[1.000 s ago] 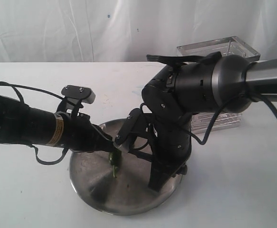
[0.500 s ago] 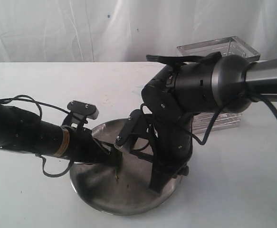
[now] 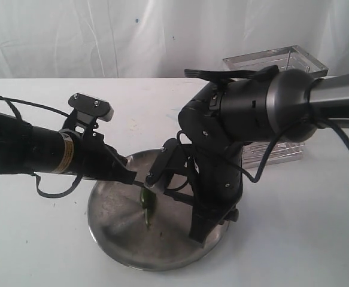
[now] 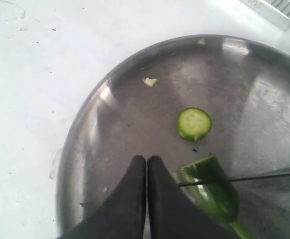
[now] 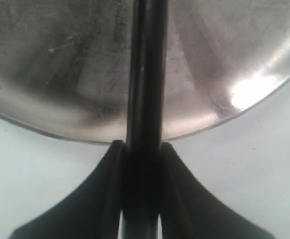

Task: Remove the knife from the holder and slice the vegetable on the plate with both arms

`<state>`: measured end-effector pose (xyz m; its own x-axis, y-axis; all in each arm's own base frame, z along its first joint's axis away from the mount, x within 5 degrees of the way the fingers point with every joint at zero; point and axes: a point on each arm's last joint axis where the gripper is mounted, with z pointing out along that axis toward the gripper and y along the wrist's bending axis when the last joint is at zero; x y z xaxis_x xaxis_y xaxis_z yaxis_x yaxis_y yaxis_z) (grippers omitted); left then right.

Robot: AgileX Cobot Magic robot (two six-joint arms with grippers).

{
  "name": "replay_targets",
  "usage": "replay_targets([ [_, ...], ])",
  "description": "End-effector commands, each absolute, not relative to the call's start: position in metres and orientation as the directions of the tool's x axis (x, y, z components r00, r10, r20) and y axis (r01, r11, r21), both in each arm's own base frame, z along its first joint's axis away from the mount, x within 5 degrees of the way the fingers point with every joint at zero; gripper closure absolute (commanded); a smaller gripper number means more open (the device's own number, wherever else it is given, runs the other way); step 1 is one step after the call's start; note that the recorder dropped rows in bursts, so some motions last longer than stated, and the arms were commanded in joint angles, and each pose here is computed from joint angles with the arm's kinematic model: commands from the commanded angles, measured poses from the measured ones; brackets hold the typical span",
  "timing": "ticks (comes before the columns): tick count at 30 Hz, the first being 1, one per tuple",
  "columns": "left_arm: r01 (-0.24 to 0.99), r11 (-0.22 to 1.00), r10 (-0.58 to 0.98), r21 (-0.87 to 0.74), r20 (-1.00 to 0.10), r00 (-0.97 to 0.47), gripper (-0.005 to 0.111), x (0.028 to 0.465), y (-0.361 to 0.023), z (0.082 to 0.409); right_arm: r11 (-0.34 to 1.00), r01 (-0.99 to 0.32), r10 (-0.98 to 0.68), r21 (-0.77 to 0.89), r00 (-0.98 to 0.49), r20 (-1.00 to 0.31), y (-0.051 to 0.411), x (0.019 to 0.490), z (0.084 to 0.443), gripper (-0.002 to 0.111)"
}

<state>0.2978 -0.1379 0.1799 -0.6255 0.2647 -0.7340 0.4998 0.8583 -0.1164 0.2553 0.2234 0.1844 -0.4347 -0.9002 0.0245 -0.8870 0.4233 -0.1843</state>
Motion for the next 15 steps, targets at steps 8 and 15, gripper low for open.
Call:
replay_targets([
  [8,0.520,0.845,0.269,-0.129,-0.737,-0.620,0.099,0.2958,-0.1389,0.1821,0.385,-0.896,-0.915,-0.223,-0.402,0.035,0.2217,0.2581,0.1870,0.108],
  [15,0.520,0.845,0.269,-0.129,-0.737,-0.620,0.099,0.2958,-0.1389,0.1821,0.360,-0.896,-0.924,-0.260,-0.381,0.031,0.2212,0.2615,0.1878,0.108],
])
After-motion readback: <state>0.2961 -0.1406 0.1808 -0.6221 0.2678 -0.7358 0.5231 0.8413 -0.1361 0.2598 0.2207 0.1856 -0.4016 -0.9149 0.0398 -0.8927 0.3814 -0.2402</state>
